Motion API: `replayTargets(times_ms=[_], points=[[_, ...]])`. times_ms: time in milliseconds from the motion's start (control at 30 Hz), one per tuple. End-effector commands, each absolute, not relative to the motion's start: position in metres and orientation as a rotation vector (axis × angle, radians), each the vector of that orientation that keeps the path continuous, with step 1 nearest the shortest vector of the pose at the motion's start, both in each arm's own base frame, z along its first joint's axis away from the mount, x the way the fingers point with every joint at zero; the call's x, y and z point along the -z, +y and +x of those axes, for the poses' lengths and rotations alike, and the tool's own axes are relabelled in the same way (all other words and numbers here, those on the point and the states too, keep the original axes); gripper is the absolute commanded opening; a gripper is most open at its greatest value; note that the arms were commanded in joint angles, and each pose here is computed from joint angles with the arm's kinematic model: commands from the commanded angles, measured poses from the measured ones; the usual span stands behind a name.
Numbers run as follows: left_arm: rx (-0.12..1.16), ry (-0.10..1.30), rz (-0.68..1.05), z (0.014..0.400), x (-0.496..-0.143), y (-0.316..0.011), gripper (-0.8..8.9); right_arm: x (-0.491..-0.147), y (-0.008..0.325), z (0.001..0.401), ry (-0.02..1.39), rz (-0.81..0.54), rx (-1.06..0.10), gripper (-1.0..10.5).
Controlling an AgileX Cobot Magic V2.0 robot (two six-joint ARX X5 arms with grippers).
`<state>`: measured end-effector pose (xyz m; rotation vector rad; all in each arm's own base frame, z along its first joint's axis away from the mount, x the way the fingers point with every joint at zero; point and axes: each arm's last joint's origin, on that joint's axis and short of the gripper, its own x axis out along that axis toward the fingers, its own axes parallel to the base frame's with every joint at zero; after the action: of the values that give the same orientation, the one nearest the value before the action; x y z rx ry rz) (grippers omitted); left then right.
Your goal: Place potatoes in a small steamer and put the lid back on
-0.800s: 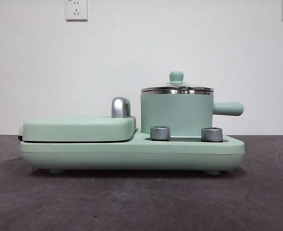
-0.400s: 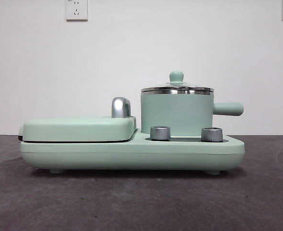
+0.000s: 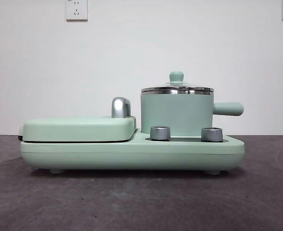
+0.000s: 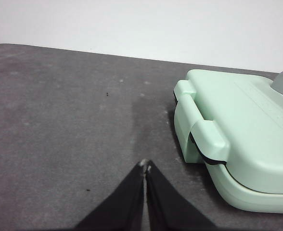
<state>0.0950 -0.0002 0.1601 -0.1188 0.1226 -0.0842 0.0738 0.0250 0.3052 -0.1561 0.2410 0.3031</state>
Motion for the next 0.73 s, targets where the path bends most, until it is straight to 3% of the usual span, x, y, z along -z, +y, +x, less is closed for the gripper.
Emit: replayTargets(times_ms=[33,167,333,533,733], points=[[0.081,0.131,-0.128,0.096,-0.155,0.000,0.06,-0.267,0.025,0.087,0.138,-0.135,-0.244,0.2],[0.081,0.131,-0.128,0.096,-0.155,0.000,0.06,-0.205,0.017,0.097,0.127,-0.063,-0.130,0.2],[0.081,0.131,-0.128,0.096,-0.155,0.000,0.06,-0.161,0.004,0.100,0.143,-0.004,-0.002,0.2],[0.081,0.130,-0.128,0.096,-0.155,0.000,0.06,-0.151,-0.005,0.096,0.158,0.007,0.109,0.2],[0.081,0.130,-0.128,0.096,-0.155,0.000,0.06,-0.152,-0.004,0.096,0.152,0.019,0.096,0.2]])
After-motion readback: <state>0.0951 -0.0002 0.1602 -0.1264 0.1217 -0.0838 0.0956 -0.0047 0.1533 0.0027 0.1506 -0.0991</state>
